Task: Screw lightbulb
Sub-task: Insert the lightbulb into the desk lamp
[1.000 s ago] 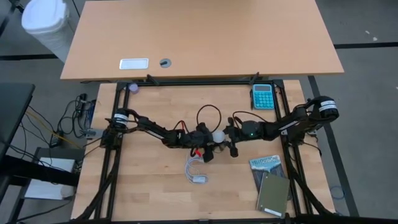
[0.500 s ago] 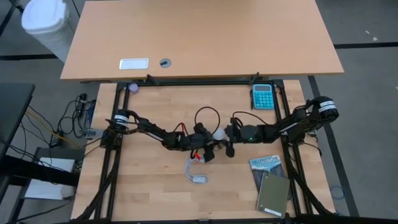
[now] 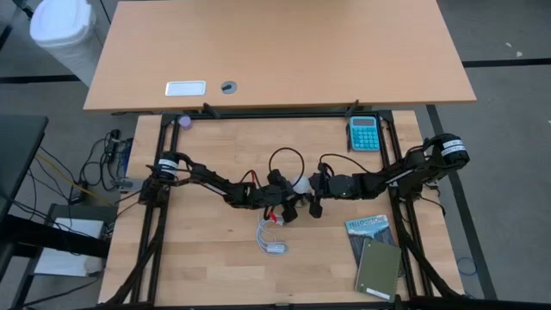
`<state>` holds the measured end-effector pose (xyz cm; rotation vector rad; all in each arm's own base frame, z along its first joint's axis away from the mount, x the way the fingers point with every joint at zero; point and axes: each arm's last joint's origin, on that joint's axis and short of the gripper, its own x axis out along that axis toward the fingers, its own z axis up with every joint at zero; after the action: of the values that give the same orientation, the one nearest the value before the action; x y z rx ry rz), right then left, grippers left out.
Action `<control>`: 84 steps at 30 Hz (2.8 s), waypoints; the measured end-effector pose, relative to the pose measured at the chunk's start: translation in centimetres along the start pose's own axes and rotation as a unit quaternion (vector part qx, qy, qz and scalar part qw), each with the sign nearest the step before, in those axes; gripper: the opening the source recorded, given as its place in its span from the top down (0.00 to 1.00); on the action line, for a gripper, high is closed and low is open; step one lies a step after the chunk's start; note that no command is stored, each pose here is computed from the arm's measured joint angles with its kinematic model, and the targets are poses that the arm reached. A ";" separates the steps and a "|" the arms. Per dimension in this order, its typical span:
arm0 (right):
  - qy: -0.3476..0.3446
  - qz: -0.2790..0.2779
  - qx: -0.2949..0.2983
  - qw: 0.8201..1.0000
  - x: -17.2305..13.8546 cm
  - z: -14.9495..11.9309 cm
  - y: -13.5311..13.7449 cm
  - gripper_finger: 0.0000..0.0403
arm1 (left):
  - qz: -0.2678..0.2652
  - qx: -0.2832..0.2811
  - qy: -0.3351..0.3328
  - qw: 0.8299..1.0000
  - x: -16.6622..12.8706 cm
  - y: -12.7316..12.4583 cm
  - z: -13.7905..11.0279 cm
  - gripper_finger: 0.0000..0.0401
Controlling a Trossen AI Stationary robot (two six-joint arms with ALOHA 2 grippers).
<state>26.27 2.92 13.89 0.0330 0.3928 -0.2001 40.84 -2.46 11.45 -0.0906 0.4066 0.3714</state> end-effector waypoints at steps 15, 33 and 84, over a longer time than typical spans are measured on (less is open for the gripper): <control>0.028 0.059 -0.034 0.997 -0.7 0.5 -0.7 0.11 | -0.013 0.011 0.005 1.000 0.1 0.0 0.1 0.53; 0.054 0.177 -0.093 0.978 -2.0 1.4 -3.5 0.13 | -0.120 0.070 0.014 0.990 0.0 -0.6 0.1 0.53; -0.003 0.224 -0.039 0.974 -3.5 -1.2 -2.3 0.14 | -0.167 0.063 0.012 0.984 0.6 1.0 0.5 0.53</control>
<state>22.17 1.41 14.20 0.0434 0.3768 0.2608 41.22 -1.27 11.63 -0.0380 0.4305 0.0133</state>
